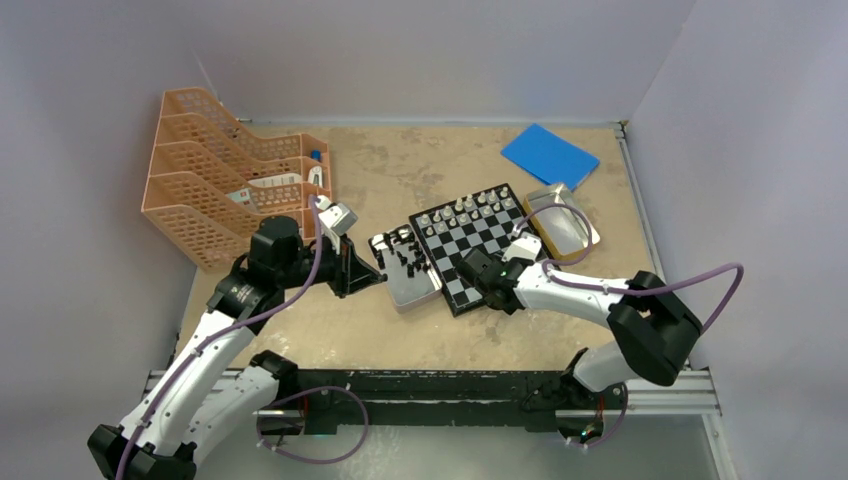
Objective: Set up the chess pieces on the board
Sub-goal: Place the chess piece on the chessboard.
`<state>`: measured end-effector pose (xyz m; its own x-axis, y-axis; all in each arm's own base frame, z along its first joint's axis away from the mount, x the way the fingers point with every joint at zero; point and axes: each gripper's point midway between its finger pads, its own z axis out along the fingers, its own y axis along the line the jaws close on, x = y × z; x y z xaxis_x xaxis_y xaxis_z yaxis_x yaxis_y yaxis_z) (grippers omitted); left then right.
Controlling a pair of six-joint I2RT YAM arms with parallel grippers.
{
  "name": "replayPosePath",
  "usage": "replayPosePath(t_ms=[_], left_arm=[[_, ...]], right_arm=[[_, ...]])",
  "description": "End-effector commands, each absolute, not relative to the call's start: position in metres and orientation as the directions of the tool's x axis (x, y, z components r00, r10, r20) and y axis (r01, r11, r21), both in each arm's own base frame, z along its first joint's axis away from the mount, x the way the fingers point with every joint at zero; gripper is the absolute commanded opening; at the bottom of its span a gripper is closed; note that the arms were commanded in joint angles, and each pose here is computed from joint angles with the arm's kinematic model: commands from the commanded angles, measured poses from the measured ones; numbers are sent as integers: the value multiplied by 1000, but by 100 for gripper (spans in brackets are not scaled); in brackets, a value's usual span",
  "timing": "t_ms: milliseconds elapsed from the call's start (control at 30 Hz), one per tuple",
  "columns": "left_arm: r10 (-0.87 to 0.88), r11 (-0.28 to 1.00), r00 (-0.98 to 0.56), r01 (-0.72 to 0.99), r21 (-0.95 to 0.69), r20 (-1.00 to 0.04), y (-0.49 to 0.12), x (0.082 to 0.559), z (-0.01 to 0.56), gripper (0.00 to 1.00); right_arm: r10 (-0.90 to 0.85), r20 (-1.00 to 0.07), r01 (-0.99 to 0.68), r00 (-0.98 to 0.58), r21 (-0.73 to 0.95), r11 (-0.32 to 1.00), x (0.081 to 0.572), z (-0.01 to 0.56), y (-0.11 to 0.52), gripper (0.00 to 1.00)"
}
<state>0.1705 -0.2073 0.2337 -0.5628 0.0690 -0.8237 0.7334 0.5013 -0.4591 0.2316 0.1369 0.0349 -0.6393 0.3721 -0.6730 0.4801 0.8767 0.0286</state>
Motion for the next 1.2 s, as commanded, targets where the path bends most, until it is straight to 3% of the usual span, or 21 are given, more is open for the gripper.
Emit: replayPosePath(t_ms=[0, 1167], left_arm=[[62, 486, -519, 762, -428, -853, -210, 175, 241, 0], [70, 493, -537, 751, -439, -840, -210, 177, 235, 0]], right_arm=[[365, -675, 487, -641, 9, 873, 226, 35, 131, 41], [308, -692, 421, -653, 7, 907, 243, 40, 147, 30]])
